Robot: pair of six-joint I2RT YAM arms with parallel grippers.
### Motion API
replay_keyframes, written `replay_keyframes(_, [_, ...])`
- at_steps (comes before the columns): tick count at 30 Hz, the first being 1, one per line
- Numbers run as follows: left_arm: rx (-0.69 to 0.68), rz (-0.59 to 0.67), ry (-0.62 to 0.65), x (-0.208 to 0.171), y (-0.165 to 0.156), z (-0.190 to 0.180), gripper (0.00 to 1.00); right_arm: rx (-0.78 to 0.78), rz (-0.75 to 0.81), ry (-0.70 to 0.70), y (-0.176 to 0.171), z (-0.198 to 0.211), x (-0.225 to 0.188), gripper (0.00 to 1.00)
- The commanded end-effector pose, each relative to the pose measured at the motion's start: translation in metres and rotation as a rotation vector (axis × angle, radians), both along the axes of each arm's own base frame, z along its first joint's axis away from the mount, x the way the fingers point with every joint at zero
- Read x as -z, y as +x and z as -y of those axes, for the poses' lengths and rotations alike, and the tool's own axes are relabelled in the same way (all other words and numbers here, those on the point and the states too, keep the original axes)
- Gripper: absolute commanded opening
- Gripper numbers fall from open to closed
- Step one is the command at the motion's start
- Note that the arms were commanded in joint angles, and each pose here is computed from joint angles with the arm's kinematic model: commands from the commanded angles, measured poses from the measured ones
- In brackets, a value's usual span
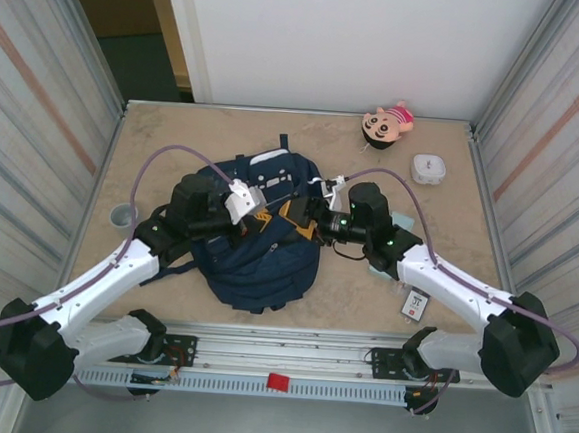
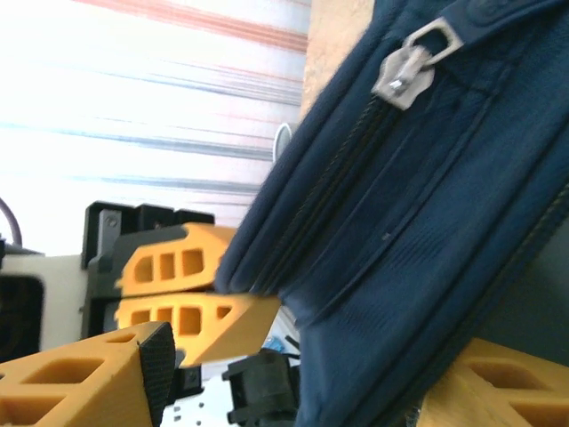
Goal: Pack books, pencil case, and school supplies into a backpack
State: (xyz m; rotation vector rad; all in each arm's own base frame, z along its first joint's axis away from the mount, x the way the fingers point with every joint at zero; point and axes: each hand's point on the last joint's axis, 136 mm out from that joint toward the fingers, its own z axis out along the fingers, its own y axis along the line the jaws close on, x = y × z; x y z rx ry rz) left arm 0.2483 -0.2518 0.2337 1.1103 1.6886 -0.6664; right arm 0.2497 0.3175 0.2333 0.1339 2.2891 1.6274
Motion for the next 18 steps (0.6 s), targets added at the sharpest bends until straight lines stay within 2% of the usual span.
replay_keyframes(1, [0.107, 0.184, -0.146, -0.061, -0.007, 0.015, 0.0, 0.06, -0.028, 0.027, 0.016, -0.006, -0.001, 0.67])
replay_keyframes(8, [0.129, 0.14, -0.105, -0.046, -0.012, 0.015, 0.0, 0.057, -0.007, 0.119, 0.03, -0.028, -0.016, 0.63])
replay_keyframes(12, [0.066, 0.133, -0.09, -0.041, -0.007, 0.007, 0.02, 0.073, -0.005, 0.101, 0.033, -0.029, -0.015, 0.28])
replay_keyframes(15, [-0.026, 0.079, -0.082, -0.041, -0.003, -0.003, 0.16, 0.088, -0.003, 0.068, 0.033, -0.028, -0.013, 0.16])
replay_keyframes(18, [-0.149, -0.045, -0.111, -0.041, -0.005, -0.013, 0.26, 0.085, 0.006, 0.045, 0.032, -0.031, -0.014, 0.1])
